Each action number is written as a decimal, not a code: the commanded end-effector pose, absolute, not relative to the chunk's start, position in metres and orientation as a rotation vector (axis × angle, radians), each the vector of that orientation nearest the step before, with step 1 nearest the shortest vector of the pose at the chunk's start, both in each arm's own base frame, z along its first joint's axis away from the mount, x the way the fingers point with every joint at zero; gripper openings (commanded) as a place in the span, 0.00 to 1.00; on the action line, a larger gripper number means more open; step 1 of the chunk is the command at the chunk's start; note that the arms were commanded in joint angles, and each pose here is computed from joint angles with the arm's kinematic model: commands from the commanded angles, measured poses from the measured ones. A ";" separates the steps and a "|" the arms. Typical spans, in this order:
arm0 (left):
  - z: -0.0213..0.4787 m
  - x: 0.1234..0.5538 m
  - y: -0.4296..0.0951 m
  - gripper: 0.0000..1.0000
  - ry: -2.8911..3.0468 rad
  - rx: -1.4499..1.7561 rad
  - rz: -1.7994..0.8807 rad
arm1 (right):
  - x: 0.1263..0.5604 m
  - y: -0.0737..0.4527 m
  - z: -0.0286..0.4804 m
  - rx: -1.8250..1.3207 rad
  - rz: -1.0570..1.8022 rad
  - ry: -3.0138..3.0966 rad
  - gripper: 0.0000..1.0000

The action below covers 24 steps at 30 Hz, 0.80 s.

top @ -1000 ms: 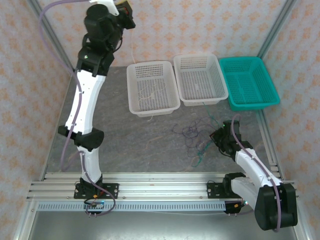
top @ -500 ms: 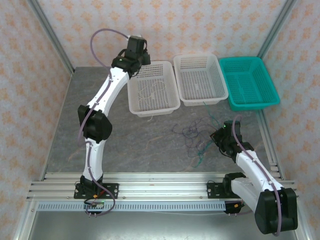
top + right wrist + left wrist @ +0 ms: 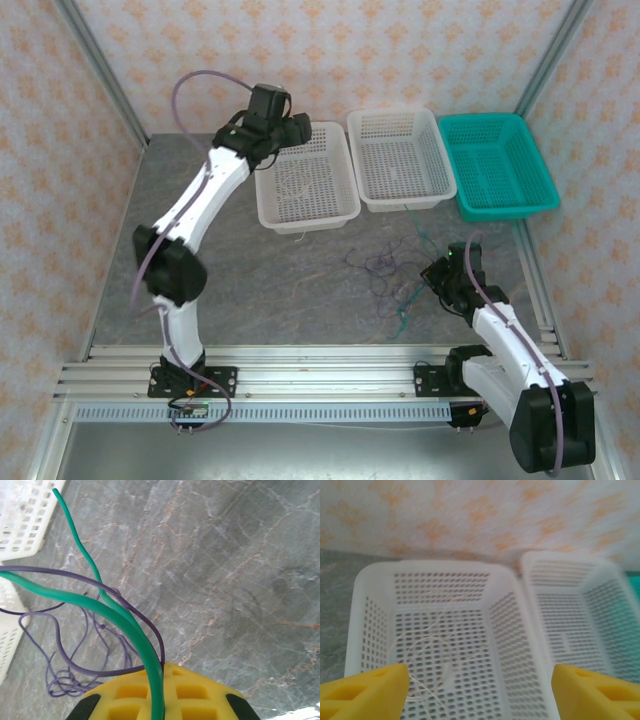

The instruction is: Untangle the cables

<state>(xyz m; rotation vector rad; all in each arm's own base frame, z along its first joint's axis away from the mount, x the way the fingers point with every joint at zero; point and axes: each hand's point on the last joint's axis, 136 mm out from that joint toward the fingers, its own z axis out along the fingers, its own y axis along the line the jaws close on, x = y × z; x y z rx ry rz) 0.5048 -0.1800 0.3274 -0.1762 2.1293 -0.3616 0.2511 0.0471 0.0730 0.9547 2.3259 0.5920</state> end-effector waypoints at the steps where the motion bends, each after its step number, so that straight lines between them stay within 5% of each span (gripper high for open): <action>1: 0.411 0.443 -0.208 0.76 1.913 -0.090 -0.561 | 0.260 0.067 0.101 0.784 0.708 2.311 0.00; 13: 0.316 0.307 -0.284 0.75 1.933 0.023 -1.091 | 0.258 0.127 0.131 0.366 0.785 2.388 0.00; 24: 0.236 0.312 -0.304 0.75 2.023 -0.144 -1.043 | 0.264 0.156 0.130 0.406 0.887 2.373 0.00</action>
